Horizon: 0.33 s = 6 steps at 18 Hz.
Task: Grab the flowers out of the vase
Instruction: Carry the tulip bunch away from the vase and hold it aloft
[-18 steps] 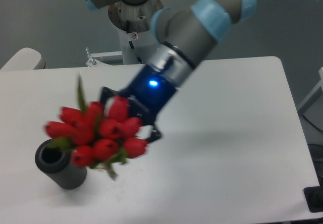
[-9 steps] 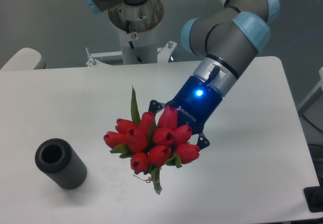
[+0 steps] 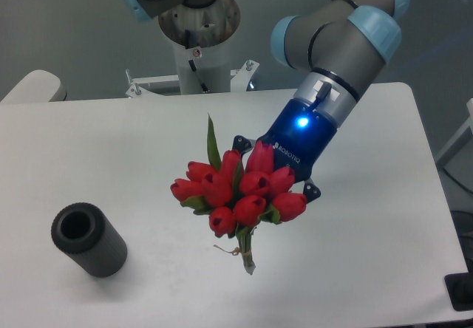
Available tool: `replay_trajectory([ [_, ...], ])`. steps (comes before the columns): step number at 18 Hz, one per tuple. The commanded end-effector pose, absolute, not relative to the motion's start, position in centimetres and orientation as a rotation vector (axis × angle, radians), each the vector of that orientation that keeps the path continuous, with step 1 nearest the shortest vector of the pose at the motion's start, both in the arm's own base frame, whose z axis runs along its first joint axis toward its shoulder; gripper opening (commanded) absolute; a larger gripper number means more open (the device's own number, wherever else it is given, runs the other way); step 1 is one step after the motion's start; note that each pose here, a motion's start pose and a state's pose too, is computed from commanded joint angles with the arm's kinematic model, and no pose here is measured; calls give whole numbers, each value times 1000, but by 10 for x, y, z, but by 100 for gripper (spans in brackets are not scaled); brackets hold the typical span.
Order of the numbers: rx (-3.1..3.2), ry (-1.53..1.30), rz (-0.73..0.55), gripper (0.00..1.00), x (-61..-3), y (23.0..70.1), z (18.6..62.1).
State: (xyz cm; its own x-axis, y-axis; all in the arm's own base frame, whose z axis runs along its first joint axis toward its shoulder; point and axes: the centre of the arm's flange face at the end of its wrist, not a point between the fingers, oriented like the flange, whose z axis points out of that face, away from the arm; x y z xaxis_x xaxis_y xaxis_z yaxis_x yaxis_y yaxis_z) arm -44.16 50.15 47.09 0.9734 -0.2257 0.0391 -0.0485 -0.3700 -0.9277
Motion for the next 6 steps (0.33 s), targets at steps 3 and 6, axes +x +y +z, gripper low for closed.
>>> replay_trajectory([
  [3,-1949,218,-175,39,-438,499,467],
  [6,-1965,218,-162,39,-438,498,464],
])
